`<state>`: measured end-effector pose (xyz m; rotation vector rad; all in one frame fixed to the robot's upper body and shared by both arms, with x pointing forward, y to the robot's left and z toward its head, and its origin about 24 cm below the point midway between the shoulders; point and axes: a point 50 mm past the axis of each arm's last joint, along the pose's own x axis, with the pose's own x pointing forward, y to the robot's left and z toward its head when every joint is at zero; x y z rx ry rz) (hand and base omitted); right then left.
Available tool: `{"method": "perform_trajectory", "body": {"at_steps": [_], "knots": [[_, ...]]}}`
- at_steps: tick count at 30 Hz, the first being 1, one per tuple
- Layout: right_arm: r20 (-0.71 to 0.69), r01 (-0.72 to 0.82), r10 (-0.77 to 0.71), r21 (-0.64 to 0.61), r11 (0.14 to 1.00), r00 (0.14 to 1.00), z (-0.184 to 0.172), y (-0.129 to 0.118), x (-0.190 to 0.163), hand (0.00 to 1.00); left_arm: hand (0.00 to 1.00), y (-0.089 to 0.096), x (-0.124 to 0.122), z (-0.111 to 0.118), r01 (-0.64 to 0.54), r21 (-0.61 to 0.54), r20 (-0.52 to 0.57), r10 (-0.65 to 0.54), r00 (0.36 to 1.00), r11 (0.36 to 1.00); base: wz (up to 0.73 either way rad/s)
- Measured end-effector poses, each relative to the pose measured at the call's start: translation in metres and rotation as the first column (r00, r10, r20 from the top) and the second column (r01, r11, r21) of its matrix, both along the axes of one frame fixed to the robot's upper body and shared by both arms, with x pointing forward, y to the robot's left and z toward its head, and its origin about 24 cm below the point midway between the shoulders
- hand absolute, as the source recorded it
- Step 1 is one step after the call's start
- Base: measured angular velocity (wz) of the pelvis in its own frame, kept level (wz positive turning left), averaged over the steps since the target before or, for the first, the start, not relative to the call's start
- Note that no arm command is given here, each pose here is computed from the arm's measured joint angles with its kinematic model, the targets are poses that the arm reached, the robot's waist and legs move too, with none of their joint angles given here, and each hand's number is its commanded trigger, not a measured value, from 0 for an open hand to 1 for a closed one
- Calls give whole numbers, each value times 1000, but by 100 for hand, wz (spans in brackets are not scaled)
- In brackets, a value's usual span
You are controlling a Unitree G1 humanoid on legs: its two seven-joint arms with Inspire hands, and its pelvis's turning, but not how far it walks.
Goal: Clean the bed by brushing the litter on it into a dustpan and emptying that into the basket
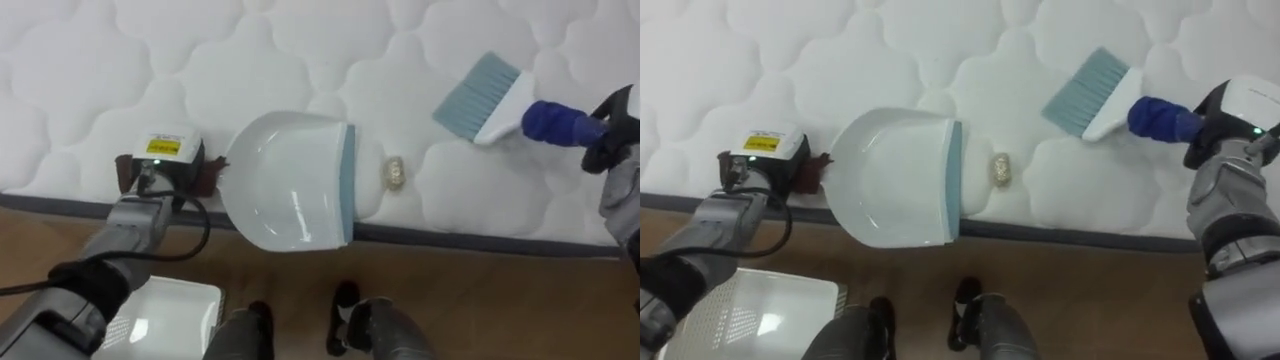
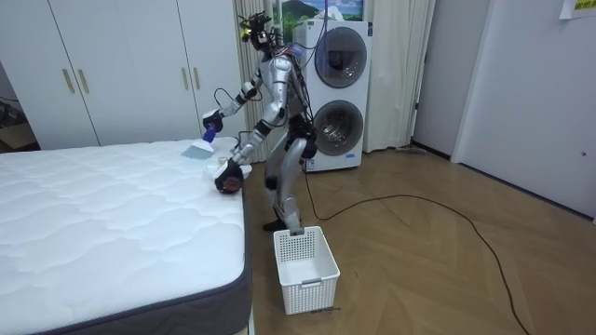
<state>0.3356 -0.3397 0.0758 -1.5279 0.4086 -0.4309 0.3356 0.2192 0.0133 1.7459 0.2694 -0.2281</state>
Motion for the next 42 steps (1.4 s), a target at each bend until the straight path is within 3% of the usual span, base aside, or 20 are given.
{"method": "perform_trajectory", "body": {"at_steps": [9, 15, 42], "knots": [[-110, -197, 174, -263, 944, 979, 26, 27, 22, 100, 100, 9, -1, 1, -7, 52, -25, 8, 1000, 999, -14], [-243, -392, 318, -380, 838, 916, 24, 63, 28, 100, 100, 23, -8, -2, 6, 125, -51, 1, 999, 992, -12], [-369, -617, 501, -350, 705, 783, 14, 123, 13, 100, 100, 42, -13, -1, -3, 97, -18, 5, 1000, 995, -2]]}}
